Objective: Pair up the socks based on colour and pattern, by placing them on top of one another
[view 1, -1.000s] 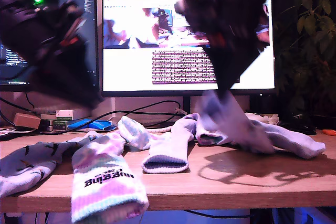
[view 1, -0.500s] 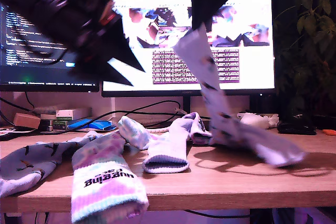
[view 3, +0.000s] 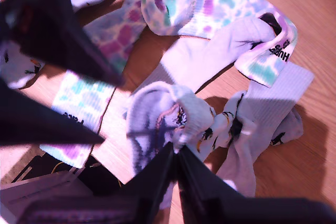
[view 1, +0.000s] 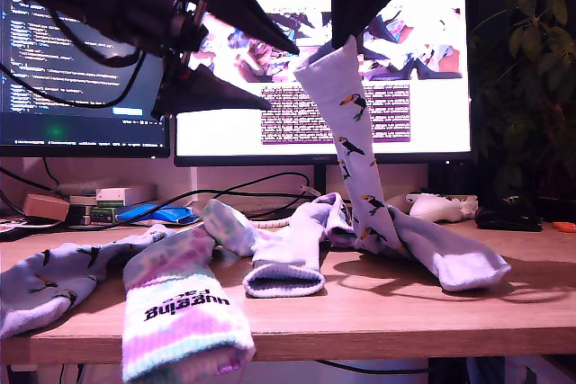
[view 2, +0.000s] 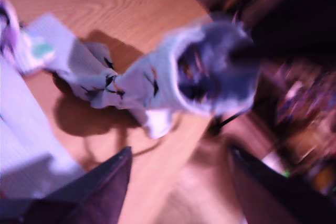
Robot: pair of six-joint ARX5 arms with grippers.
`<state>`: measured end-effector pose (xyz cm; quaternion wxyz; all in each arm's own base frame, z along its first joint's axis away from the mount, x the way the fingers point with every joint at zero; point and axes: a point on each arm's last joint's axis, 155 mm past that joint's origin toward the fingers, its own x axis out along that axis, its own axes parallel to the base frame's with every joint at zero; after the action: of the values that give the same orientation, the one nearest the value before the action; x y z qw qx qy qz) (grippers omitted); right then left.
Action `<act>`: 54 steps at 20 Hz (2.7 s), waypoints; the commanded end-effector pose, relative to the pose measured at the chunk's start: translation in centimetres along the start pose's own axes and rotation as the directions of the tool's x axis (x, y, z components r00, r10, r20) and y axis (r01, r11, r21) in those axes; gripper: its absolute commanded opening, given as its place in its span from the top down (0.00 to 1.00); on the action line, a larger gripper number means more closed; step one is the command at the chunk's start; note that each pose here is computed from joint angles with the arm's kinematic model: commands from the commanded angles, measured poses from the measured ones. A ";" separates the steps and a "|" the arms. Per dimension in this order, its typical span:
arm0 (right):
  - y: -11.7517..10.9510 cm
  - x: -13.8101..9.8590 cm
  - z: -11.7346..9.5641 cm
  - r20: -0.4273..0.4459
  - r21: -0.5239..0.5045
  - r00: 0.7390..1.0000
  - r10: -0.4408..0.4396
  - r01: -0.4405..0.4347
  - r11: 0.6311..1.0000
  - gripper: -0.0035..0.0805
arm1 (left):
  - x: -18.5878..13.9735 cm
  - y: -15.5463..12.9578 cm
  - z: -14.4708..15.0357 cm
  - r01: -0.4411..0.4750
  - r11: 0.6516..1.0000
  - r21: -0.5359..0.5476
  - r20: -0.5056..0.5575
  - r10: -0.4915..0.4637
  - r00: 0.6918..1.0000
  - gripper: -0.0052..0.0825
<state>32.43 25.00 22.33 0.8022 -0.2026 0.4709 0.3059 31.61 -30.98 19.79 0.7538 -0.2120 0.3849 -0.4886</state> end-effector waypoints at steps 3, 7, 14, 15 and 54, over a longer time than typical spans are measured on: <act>0.2 0.1 -0.1 -0.003 -0.006 1.000 0.002 -0.002 1.000 0.97 | 0.3 -0.1 0.5 0.005 0.997 -0.076 0.021 -0.003 1.000 0.33; 0.2 0.1 -0.1 -0.004 -0.006 1.000 0.003 -0.003 1.000 0.97 | 0.6 1.1 1.2 -0.075 0.994 -0.083 0.068 0.081 0.994 0.40; 0.4 0.1 -0.1 -0.006 -0.008 1.000 0.013 -0.013 1.000 0.97 | 1.3 0.7 1.2 -0.095 0.993 -0.067 0.084 0.101 0.991 0.48; 0.5 0.1 -0.2 -0.007 -0.009 1.000 0.015 -0.015 1.000 0.97 | 1.5 0.7 1.1 -0.098 0.993 -0.067 0.081 0.104 0.991 0.48; -3.7 -11.6 -1.7 0.463 0.114 0.868 -0.182 0.145 0.983 0.97 | 1.9 -0.2 0.5 -0.077 0.996 0.050 0.054 0.074 0.996 0.97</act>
<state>29.81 18.13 32.55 0.9188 -0.1358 0.2614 0.2628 32.19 -32.57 19.85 0.7878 -0.1927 0.3589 -0.4620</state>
